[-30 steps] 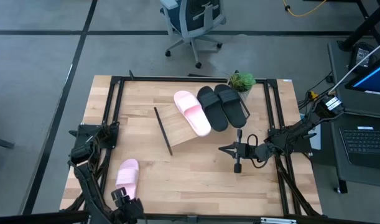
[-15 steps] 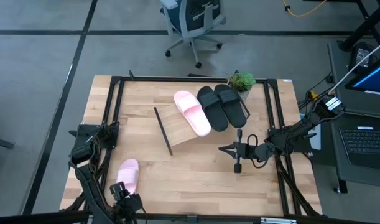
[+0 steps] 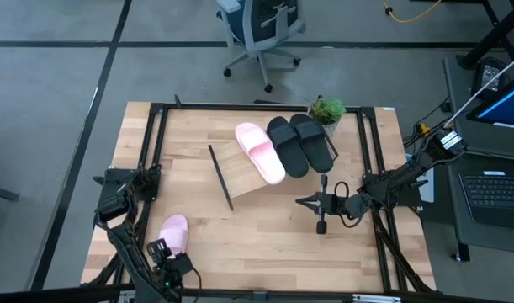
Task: Pick and place slides into the shelf
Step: Put the left pink slide on the shelf
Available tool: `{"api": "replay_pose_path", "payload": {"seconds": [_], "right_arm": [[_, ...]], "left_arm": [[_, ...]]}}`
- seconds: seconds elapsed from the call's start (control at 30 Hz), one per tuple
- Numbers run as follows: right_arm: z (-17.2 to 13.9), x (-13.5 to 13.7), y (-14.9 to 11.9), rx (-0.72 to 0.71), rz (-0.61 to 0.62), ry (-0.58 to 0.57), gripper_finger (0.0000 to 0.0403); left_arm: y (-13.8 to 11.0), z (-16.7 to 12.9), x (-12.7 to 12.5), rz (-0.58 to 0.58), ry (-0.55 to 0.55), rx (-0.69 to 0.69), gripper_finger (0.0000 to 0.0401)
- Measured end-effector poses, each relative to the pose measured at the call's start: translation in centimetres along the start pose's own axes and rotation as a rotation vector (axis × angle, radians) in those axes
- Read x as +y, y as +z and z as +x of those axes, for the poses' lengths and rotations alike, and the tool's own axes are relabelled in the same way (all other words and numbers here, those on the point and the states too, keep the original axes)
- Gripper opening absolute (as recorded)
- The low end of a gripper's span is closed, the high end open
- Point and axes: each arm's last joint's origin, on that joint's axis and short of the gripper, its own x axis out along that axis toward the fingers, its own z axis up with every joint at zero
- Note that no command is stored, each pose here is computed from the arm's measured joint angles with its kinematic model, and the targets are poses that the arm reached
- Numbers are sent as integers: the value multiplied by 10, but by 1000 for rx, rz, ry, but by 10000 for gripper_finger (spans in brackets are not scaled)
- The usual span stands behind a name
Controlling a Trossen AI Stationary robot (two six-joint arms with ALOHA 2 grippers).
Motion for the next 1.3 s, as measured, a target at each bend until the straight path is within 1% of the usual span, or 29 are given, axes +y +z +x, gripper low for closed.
{"api": "replay_pose_path", "payload": {"seconds": [0.13, 0.3, 0.5, 0.67, 0.83, 1.0, 1.3], "right_arm": [[0, 0, 0, 0, 0, 0, 7], [0, 0, 0, 0, -1, 0, 7], [0, 0, 0, 1, -1, 0, 7], [0, 0, 0, 1, -1, 0, 7], [0, 0, 0, 1, -1, 0, 7], [0, 0, -1, 6, -5, 1, 7], [0, 0, -1, 7, -5, 1, 7]], "left_arm": [[1, 2, 0, -2, 8, -4, 179], [1, 2, 0, -28, 8, -5, 157], [4, 0, 3, -20, -5, 110, 125], [10, -3, 6, -24, -18, 117, 111], [15, -2, 6, -15, -17, 94, 108], [15, -2, 6, 7, -11, 5, 108], [-2, -5, 5, 52, -13, -75, 108]]}}
